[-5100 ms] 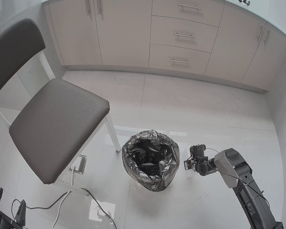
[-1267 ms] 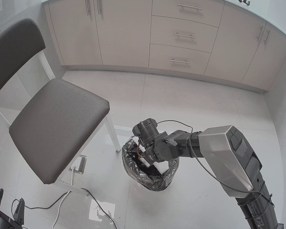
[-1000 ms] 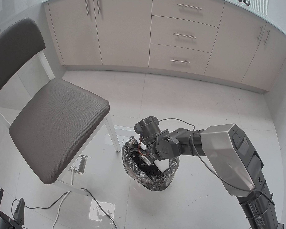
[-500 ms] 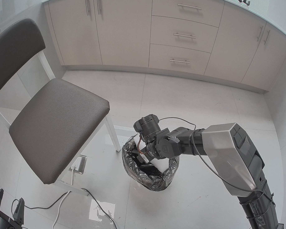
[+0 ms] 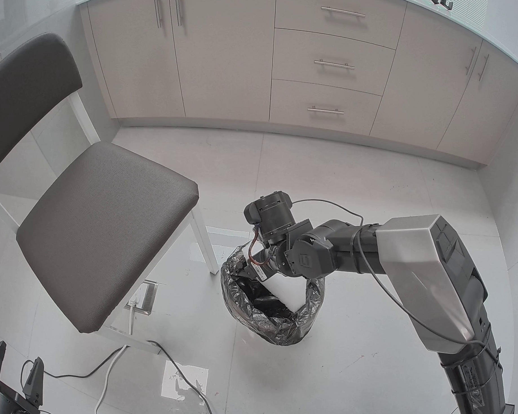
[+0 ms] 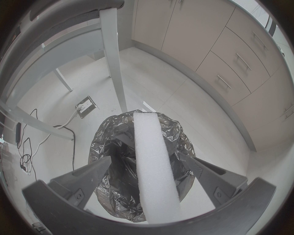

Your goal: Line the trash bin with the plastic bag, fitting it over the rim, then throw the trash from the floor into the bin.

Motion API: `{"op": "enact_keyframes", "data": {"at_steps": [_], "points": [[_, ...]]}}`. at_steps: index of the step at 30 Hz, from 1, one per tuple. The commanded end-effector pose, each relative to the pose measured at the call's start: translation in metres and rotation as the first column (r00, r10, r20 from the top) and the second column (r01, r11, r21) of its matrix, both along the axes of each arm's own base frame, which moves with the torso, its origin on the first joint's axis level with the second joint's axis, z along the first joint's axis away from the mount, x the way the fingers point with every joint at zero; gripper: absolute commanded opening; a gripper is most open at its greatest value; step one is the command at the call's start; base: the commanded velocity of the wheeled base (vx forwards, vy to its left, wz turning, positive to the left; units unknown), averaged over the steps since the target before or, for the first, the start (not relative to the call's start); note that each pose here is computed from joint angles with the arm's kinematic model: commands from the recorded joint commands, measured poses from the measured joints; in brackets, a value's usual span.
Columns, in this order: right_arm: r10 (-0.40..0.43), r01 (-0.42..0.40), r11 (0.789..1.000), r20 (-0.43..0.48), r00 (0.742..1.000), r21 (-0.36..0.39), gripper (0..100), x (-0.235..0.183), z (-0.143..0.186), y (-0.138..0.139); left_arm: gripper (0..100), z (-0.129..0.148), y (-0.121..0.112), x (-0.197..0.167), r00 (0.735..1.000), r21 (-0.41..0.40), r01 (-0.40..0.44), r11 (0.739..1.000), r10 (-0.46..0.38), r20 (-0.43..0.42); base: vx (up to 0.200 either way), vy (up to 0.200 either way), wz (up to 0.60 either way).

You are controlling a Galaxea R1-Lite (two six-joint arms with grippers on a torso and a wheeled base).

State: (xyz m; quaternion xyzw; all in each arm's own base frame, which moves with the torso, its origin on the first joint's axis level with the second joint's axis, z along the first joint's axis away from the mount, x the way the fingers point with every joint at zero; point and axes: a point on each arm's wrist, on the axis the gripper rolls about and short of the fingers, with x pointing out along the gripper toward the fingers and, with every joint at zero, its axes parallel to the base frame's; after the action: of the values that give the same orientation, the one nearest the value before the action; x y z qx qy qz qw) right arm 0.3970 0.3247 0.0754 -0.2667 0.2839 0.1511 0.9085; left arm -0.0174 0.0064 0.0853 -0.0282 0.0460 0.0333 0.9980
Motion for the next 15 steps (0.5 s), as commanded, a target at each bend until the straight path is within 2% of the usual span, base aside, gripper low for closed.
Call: {"op": "enact_keyframes", "data": {"at_steps": [1,15], "points": [[0.009,-0.009,1.000,0.024,1.000,0.016,100,-0.001,0.012,-0.001,100,0.000,0.000,0.000,1.000,0.000,0.000,1.000,0.000,-0.001,0.000,0.000,0.00],[0.003,-0.003,1.000,0.025,1.000,0.028,100,-0.004,0.027,-0.004,100,0.000,0.000,0.000,1.000,0.000,-0.001,1.000,0.001,-0.001,0.000,0.000,0.00]]}}
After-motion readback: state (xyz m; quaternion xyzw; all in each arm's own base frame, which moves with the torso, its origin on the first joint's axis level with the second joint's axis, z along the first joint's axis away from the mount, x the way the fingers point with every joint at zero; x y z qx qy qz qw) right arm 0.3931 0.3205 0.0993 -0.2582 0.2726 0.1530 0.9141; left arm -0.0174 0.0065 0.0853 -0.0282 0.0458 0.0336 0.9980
